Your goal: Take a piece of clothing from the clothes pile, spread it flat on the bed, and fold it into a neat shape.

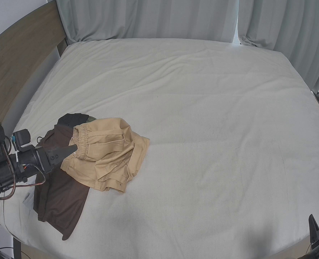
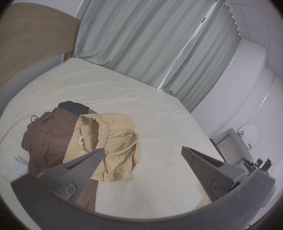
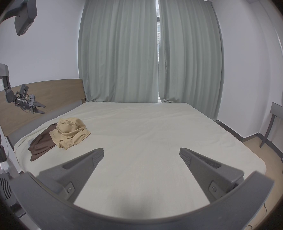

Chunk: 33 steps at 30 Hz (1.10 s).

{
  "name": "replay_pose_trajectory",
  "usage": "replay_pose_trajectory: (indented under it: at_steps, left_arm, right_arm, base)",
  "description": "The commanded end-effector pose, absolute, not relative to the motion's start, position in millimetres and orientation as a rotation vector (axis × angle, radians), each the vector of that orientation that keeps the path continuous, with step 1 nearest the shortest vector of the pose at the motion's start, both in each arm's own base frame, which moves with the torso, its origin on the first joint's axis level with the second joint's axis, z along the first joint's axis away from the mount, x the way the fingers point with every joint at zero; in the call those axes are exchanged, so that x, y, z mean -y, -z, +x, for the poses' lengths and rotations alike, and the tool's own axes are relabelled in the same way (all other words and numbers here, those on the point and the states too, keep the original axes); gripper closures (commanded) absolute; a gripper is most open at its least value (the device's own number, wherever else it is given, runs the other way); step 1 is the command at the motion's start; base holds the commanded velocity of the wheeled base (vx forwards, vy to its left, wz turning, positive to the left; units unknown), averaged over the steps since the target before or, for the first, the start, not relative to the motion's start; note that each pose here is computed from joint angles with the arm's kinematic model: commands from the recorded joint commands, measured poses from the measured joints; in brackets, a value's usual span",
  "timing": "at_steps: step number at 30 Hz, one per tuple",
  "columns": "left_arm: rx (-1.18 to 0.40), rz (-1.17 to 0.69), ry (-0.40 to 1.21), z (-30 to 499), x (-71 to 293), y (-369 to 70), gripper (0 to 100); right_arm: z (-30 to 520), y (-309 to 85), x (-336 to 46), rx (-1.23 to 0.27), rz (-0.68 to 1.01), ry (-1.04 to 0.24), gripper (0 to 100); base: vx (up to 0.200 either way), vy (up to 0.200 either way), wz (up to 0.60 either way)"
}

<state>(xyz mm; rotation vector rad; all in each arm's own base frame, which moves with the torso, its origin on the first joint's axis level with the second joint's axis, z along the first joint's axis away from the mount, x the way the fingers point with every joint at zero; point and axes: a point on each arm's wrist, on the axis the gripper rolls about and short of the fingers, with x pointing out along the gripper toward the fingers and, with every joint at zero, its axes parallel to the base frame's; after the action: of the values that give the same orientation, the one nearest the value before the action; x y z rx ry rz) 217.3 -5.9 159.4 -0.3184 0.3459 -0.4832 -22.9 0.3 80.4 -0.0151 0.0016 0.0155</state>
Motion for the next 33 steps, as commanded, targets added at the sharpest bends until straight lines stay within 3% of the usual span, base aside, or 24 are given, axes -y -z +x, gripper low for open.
replay_pose_trajectory:
  at_steps: [1,33]
  left_arm:
    - [-0.381,-0.340,0.493,238,1,-150,0]
    - [-0.386,-0.359,0.514,342,-15,-112,0]
  right_arm:
    - [-23,-76,0,-0.001,-0.014,-0.015,0]
    - [-23,-76,0,-0.001,-0.005,-0.017,0]
  base:
    - [0.000,0.000,0.00]
    - [0.000,0.000,0.00]
